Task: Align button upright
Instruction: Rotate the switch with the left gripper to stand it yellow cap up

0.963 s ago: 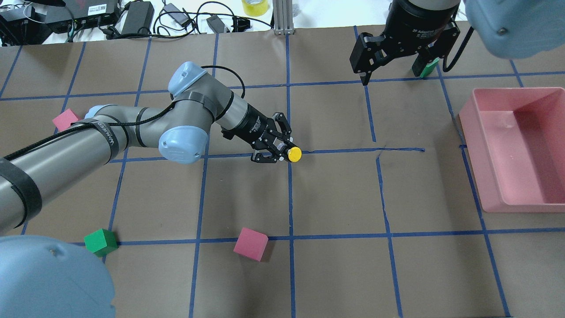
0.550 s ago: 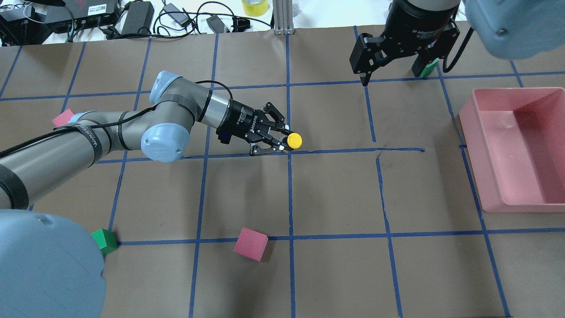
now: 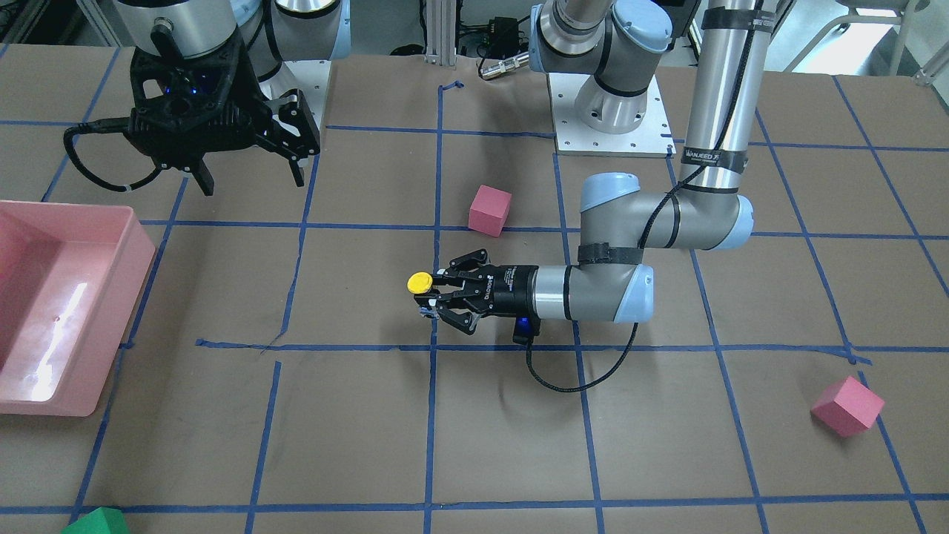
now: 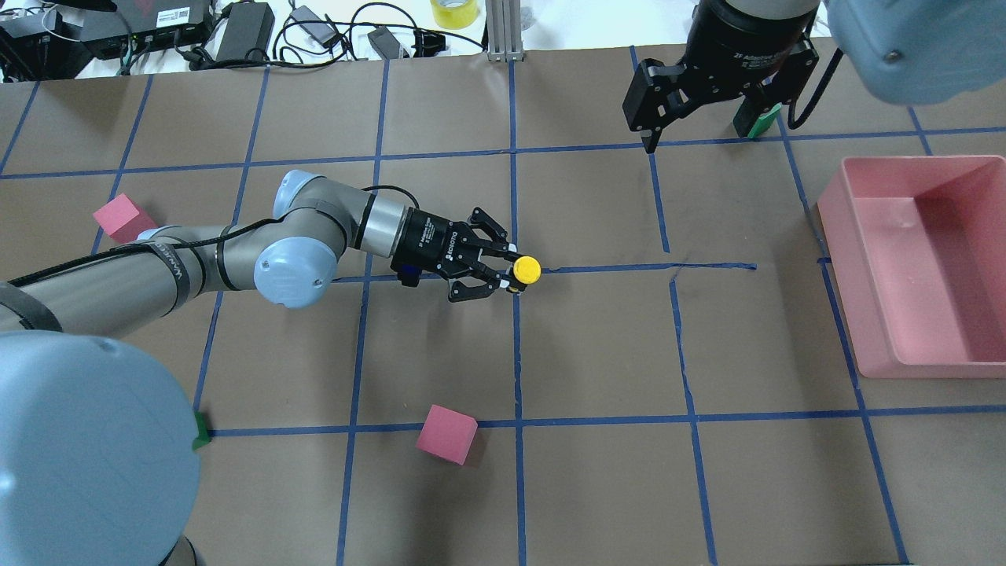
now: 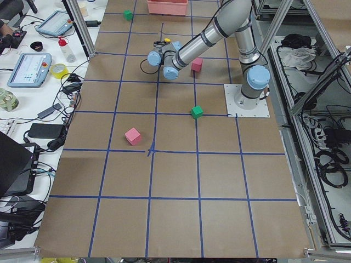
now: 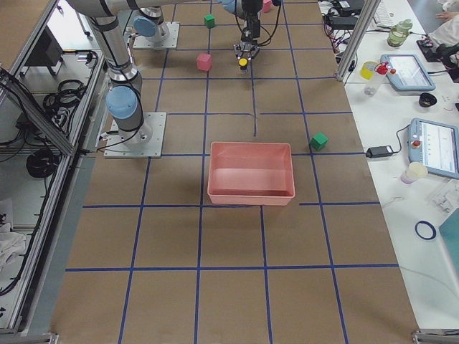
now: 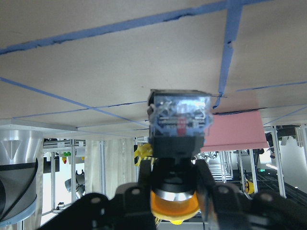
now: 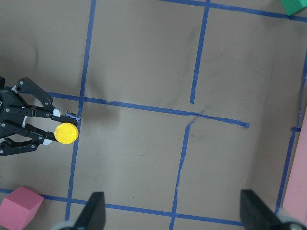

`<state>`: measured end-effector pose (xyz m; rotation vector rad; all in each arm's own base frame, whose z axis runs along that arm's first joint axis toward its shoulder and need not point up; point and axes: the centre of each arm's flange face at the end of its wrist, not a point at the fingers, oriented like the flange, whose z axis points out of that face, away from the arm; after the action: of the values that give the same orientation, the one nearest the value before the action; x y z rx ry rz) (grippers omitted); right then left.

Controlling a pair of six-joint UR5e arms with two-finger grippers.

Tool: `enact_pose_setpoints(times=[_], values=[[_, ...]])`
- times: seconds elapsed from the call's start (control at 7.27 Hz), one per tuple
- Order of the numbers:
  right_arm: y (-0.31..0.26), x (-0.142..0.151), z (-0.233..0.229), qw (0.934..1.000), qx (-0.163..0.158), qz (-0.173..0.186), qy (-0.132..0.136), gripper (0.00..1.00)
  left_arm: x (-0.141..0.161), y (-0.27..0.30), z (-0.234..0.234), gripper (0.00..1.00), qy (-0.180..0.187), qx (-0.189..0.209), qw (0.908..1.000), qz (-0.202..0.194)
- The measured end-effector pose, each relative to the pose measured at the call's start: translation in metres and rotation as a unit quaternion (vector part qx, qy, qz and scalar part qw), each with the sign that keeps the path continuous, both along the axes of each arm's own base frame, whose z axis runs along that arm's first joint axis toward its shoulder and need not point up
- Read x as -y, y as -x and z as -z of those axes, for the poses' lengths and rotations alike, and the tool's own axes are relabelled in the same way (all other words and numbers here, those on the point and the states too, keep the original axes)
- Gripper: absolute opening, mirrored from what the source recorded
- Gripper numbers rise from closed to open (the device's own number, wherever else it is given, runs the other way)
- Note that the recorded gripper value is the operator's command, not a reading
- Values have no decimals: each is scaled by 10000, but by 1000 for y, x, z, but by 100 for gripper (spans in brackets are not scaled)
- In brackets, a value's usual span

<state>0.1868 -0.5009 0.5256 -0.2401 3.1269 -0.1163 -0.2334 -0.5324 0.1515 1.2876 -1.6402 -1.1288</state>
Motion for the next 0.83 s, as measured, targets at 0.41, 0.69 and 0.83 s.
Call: enact_pose_setpoints(times=[0.41, 0.69, 0.83], values=[[0, 0, 0, 10000, -2, 1, 0, 100, 0, -1, 24, 0, -263, -221, 9993, -142], [0, 0, 0, 10000, -3, 4, -2, 100, 0, -2, 34, 0, -358, -233, 9990, -161], [0, 0, 1, 10000, -1, 4, -9, 100, 1, -4, 38, 2, -393, -232, 9988, -177]])
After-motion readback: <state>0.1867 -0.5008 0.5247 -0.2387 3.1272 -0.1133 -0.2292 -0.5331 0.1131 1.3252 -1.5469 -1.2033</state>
